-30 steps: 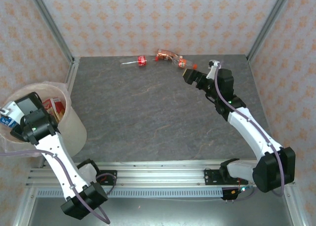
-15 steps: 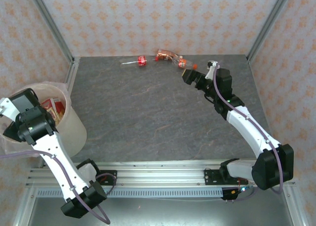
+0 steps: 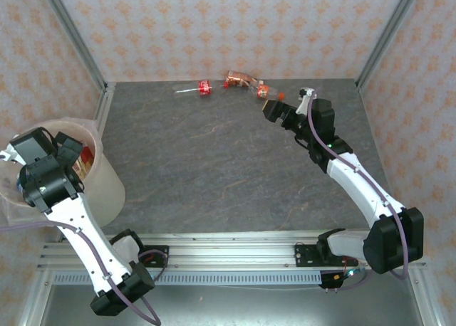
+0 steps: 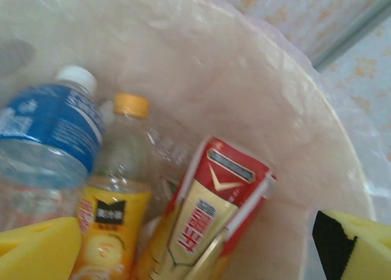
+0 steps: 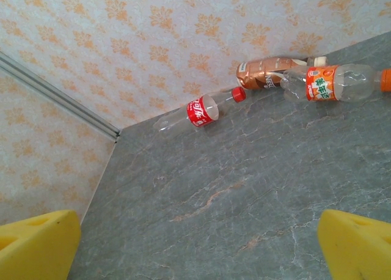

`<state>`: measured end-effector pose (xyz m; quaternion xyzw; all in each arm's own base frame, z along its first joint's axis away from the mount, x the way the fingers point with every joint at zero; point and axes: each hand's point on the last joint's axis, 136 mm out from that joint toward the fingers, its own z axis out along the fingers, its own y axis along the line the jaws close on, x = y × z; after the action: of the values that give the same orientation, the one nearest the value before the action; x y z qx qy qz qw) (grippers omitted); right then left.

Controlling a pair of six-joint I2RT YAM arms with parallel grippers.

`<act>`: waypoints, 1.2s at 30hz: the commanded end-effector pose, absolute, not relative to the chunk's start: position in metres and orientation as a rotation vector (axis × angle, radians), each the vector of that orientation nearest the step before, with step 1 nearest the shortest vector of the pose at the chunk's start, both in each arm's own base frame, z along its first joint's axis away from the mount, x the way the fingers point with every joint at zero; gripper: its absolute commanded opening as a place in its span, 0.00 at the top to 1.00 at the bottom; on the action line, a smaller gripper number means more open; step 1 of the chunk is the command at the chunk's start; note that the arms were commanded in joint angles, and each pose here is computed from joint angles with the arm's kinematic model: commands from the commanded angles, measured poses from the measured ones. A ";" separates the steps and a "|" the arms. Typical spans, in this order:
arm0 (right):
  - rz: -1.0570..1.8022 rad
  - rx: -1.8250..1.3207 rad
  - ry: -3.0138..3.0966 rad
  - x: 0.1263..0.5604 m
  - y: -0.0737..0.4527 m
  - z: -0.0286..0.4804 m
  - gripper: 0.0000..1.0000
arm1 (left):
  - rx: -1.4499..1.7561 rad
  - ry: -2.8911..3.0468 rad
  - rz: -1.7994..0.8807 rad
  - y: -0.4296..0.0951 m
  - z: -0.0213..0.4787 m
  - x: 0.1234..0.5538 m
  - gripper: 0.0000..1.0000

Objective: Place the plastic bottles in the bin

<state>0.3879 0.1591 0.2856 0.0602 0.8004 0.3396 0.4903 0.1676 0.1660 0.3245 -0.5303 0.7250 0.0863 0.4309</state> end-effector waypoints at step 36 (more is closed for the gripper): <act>0.775 0.207 1.969 0.394 0.150 0.277 0.01 | -1.133 1.767 -0.130 0.120 0.384 0.223 0.01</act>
<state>0.3913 0.1553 0.2710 0.0771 0.8131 0.3257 0.4762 0.2071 0.1446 0.3393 -0.4987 0.7547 0.0163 0.4260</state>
